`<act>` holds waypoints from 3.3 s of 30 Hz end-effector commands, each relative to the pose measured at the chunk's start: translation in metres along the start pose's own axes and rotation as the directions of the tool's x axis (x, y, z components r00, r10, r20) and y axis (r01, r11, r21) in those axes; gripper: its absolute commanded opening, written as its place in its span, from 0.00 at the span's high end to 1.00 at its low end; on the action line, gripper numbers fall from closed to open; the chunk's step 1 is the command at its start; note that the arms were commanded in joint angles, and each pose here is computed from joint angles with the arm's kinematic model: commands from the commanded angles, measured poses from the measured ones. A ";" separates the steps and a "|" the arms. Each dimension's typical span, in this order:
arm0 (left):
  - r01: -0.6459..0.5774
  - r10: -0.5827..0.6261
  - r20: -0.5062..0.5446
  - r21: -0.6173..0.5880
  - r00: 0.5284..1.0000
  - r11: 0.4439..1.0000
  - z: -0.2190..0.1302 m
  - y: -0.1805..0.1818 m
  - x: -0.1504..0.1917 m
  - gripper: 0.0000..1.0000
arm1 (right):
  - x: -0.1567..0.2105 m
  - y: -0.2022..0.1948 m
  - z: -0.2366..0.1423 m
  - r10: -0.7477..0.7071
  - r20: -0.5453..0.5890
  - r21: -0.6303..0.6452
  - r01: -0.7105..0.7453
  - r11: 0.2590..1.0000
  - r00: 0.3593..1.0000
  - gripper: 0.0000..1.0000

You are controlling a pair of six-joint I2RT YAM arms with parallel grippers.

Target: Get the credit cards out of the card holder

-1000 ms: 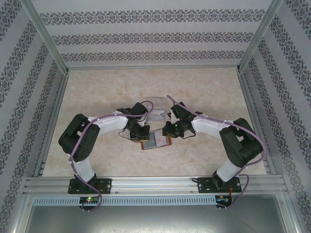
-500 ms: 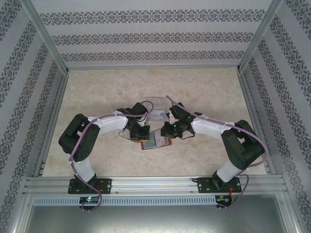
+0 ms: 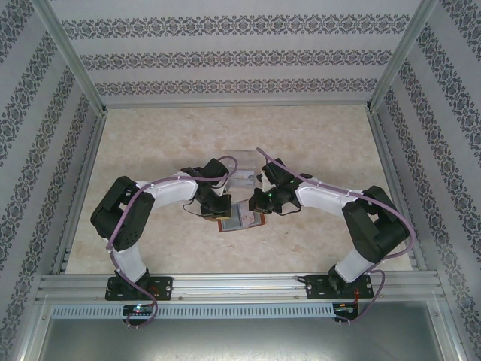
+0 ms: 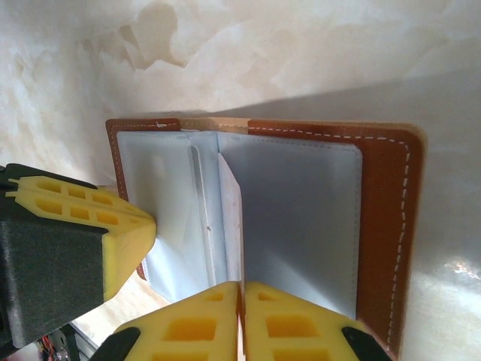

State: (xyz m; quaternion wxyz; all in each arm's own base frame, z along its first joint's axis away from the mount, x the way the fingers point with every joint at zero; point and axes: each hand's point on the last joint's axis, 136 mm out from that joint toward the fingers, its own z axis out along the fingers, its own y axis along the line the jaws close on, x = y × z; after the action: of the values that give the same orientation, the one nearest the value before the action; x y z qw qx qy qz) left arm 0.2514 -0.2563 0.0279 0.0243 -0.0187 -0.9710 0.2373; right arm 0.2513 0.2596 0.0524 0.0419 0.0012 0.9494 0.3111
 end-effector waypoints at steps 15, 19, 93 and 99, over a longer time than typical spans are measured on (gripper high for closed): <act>-0.040 0.042 0.052 -0.035 0.998 0.999 -0.030 -0.013 -0.005 0.92 | -0.011 0.019 -0.027 -0.062 0.054 0.001 0.062 0.998 0.997 0.90; -0.042 0.045 0.056 -0.039 0.997 0.998 -0.030 -0.012 -0.006 0.92 | -0.011 0.018 -0.031 -0.143 0.025 0.031 0.142 0.989 0.989 0.91; -0.098 0.092 -0.070 -0.085 0.993 0.992 0.025 -0.033 -0.042 0.97 | -0.021 -0.046 0.001 0.208 0.075 -0.008 -0.208 0.978 0.975 0.80; -0.096 0.089 -0.080 -0.091 0.993 0.991 0.027 -0.032 -0.041 0.97 | -0.019 -0.051 0.004 0.210 0.072 0.009 -0.211 0.977 0.975 0.78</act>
State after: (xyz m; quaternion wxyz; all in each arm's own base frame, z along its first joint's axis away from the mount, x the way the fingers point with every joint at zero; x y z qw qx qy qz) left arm 0.2991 -0.3024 0.0249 0.0304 -0.0609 -0.9746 0.2133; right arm 0.2716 0.2255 0.0272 0.0441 0.1055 0.9431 0.3123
